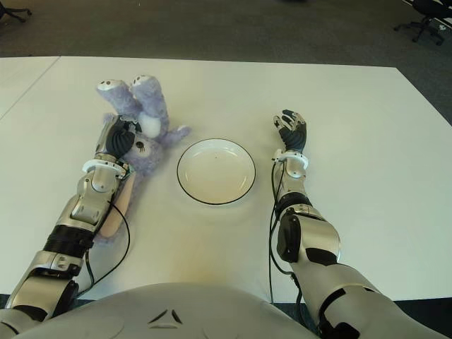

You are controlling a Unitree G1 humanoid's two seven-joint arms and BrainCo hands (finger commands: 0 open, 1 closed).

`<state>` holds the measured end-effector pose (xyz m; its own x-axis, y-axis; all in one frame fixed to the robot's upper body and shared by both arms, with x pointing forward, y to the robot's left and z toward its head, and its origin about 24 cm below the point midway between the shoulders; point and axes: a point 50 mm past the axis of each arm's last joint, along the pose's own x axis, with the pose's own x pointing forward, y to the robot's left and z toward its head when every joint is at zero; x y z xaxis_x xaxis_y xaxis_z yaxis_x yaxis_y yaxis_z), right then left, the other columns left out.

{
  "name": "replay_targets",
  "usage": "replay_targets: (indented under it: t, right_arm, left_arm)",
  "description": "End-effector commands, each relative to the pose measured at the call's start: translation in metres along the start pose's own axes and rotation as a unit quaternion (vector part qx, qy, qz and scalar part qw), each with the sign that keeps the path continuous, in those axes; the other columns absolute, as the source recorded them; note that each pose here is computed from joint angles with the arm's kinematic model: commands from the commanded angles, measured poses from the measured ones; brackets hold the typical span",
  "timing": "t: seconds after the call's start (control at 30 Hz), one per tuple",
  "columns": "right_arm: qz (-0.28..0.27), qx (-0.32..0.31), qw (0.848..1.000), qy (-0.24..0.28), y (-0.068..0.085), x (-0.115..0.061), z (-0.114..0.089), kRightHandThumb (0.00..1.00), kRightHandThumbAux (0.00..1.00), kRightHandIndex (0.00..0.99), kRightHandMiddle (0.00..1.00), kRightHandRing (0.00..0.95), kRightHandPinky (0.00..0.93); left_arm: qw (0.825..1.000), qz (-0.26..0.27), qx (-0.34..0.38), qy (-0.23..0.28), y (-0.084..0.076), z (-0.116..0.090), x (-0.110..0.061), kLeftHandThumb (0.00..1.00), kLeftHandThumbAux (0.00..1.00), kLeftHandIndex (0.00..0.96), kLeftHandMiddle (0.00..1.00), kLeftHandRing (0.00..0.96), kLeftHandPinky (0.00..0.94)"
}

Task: Put the doll into the plate.

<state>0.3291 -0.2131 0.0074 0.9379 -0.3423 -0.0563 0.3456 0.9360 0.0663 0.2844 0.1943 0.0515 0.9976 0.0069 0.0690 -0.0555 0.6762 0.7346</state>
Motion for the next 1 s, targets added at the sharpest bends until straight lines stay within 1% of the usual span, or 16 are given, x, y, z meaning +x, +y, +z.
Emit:
replay_targets:
  t: [0.03,0.13,0.2,0.33,0.4,0.53,0.57,0.7,0.73,0.9,1.0]
  right_arm:
    - [-0.034,-0.017,0.970,0.240,-0.022,-0.076,-0.103,0.429,0.808,0.325,0.205,0.192,0.234]
    - [-0.035,-0.015,0.970,0.240,-0.022,-0.076,-0.103,0.432,0.808,0.326,0.208,0.196,0.239]
    - [-0.036,-0.014,0.970,0.240,-0.022,-0.076,-0.103,0.431,0.808,0.327,0.209,0.198,0.239]
    - [-0.035,-0.015,0.969,0.243,-0.021,-0.076,-0.103,0.429,0.810,0.330,0.212,0.198,0.230]
    - [-0.035,-0.015,0.969,0.243,-0.021,-0.076,-0.103,0.430,0.811,0.332,0.212,0.195,0.224]
    - [-0.032,-0.016,0.969,0.244,-0.020,-0.076,-0.103,0.427,0.811,0.332,0.210,0.192,0.220]
    - [-0.032,-0.016,0.969,0.245,-0.020,-0.076,-0.103,0.426,0.811,0.331,0.209,0.190,0.216]
    - [-0.029,-0.020,0.969,0.244,-0.019,-0.076,-0.103,0.416,0.813,0.329,0.210,0.190,0.214]
    - [-0.028,-0.021,0.969,0.244,-0.019,-0.076,-0.103,0.414,0.815,0.328,0.210,0.189,0.211]
    - [-0.027,-0.023,0.969,0.245,-0.018,-0.076,-0.103,0.412,0.819,0.329,0.208,0.186,0.207]
    - [-0.027,-0.023,0.969,0.245,-0.018,-0.077,-0.104,0.413,0.821,0.329,0.208,0.186,0.213]
  left_arm:
    - [0.996,-0.082,0.005,0.032,-0.025,-0.012,-0.023,0.940,0.629,0.745,0.844,0.851,0.847]
    - [0.998,-0.066,0.008,0.012,-0.017,-0.001,-0.021,0.941,0.628,0.753,0.846,0.852,0.843]
    - [0.998,-0.061,0.009,0.005,-0.014,0.003,-0.021,0.942,0.627,0.756,0.845,0.850,0.836]
    - [0.998,-0.036,0.029,-0.032,0.000,0.027,-0.018,0.939,0.618,0.758,0.831,0.844,0.827]
    - [0.998,-0.031,0.035,-0.041,0.003,0.034,-0.018,0.932,0.616,0.759,0.827,0.841,0.827]
    - [0.997,-0.028,0.047,-0.049,0.005,0.040,-0.016,0.931,0.611,0.762,0.829,0.843,0.830]
    - [0.997,-0.028,0.050,-0.051,0.005,0.041,-0.015,0.925,0.607,0.782,0.862,0.858,0.850]
    - [0.994,-0.012,0.077,-0.078,0.010,0.053,-0.009,0.919,0.599,0.791,0.875,0.863,0.846]
    - [0.993,-0.009,0.083,-0.082,0.012,0.054,-0.008,0.904,0.602,0.802,0.895,0.874,0.857]
    - [0.991,-0.008,0.103,-0.089,0.016,0.060,-0.005,0.879,0.619,0.827,0.932,0.893,0.867]
    - [0.989,-0.005,0.118,-0.092,0.017,0.063,-0.005,0.875,0.623,0.832,0.935,0.894,0.866]
